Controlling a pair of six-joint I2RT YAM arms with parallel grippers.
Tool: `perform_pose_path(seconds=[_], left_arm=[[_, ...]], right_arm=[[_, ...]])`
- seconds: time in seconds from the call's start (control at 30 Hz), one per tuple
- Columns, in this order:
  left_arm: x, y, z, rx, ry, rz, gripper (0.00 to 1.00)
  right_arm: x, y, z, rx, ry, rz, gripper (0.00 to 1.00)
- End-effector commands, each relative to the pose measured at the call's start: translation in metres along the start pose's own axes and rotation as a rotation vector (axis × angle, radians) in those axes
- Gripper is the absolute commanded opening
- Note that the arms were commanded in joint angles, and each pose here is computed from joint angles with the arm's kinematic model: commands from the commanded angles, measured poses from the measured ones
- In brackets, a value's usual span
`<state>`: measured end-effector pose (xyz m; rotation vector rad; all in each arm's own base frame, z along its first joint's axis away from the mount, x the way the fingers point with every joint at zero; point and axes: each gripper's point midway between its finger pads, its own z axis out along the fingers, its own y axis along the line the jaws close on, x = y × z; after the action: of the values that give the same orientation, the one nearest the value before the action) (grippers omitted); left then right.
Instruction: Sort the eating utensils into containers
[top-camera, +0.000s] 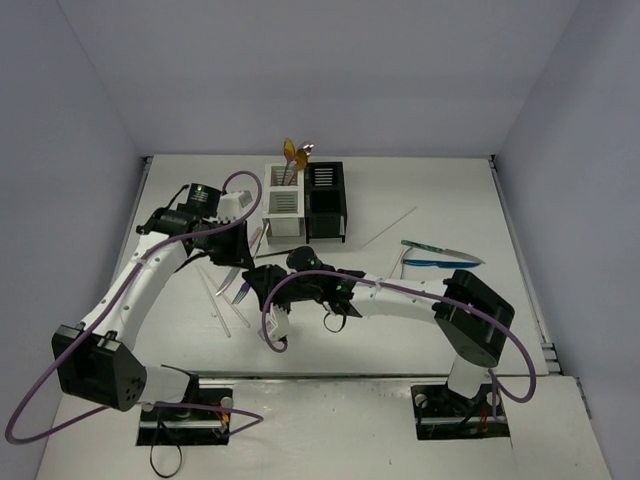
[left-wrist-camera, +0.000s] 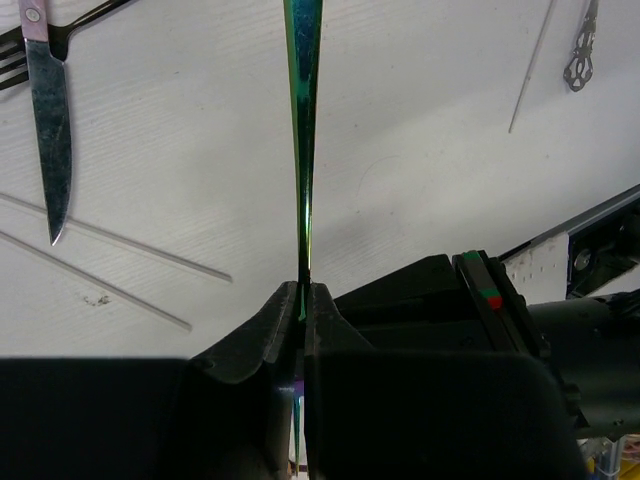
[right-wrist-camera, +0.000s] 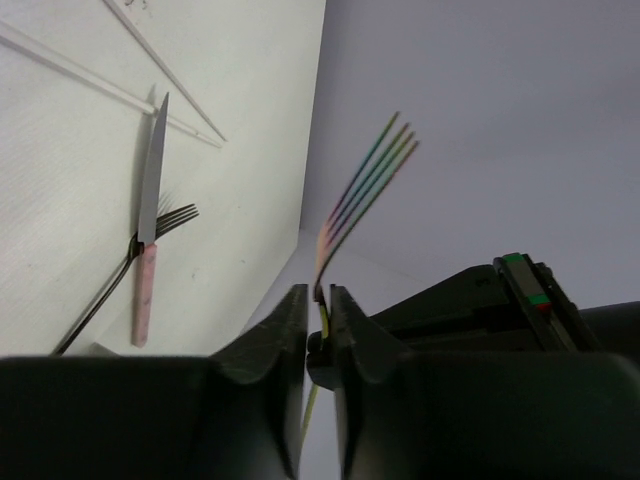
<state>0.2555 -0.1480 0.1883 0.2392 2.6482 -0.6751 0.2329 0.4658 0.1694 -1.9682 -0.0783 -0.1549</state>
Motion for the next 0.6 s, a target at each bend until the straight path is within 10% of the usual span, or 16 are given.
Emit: perform_pose_path(seconds=[0.0,0.3,0.57], left_arm=[[-0.006,-0.003,-0.013,-0.022,-0.062,0.026,0.03],[-0.025,0.003,-0.035,-0.107,-0.17,0.033,0.9],[-0.099,-0.004,-0.122,-0.204,-0.549,0.024,0.9]], right_arm=[[0.014,-0.048,-0.007,0.108,0.067,-0.048,0.03],[-0.006,-0.055,-0.022,0.131,0.041,-0.032,0.0],[-0.007,-0.084,-0.061,0.263,0.085,0.217,0.0]])
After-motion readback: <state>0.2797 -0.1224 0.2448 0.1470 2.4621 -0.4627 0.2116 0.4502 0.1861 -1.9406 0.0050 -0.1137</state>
